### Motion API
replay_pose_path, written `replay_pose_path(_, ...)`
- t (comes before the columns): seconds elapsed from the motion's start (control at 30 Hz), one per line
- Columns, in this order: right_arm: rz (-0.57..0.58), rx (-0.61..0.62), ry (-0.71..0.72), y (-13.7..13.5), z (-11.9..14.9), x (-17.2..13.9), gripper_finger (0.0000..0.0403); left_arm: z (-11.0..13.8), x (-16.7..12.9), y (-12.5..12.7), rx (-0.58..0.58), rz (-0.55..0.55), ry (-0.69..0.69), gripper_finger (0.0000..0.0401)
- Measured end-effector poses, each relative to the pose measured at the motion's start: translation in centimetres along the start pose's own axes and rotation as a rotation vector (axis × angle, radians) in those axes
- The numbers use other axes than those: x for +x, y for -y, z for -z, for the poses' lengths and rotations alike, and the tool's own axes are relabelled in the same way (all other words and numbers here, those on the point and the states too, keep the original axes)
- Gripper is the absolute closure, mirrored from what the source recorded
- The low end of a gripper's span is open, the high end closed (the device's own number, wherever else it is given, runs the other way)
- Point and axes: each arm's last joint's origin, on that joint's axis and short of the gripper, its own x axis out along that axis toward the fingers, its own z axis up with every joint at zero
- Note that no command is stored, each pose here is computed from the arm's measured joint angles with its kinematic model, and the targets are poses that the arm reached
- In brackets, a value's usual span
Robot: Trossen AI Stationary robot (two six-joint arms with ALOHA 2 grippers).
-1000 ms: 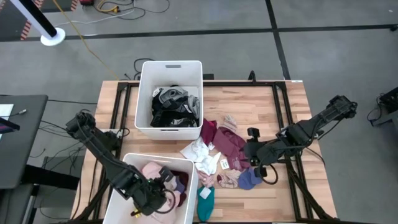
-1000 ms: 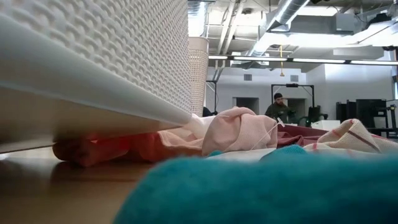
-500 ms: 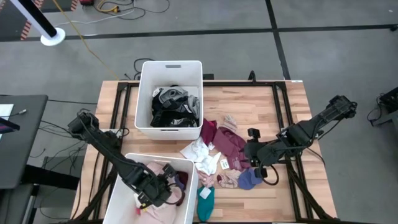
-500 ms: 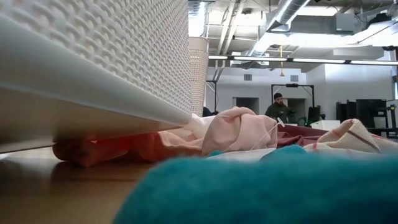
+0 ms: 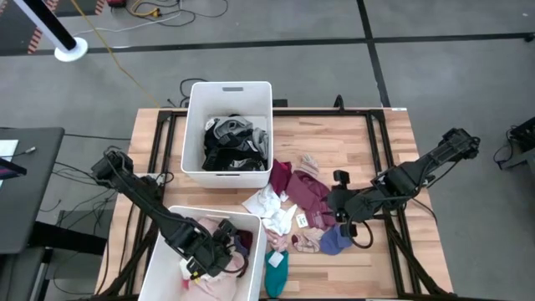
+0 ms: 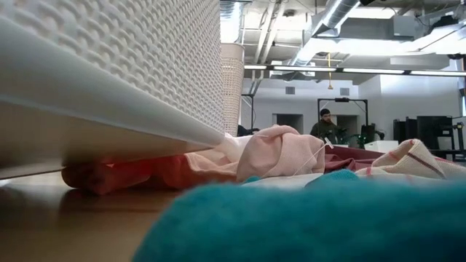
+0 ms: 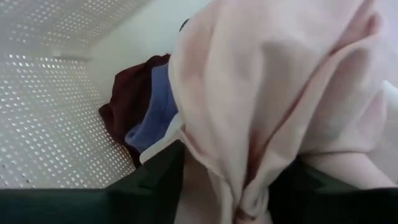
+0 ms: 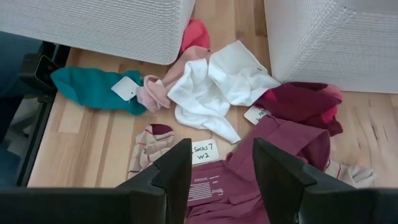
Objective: Sort clothes
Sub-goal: Put the pink underwear into the bottom white laundry bin, then put the red underwear into the bottom white laundry bin
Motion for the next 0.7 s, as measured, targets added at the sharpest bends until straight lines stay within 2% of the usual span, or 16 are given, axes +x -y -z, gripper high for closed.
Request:
replay_pose_path(0.17, 0.001, 0.005, 0.0, 0.0, 0.0, 0.0, 0.022, -0.5, -1.1, 0.0, -0.012, 0.005, -0.002, 0.019)
replay_pose_path(0.43, 0.011, 0.014, 0.003, 0.0, 0.0, 0.0, 0.022, -2.4, -5.1, 0.2, -0.014, 0.016, 0.057, 0.0192)
replay_pose_path(0.7, 0.079, 0.028, -0.004, 0.4, 0.7, 0.9, 0.022, -3.0, -8.8, 0.4, -0.063, 0.019, 0.052, 0.0192)
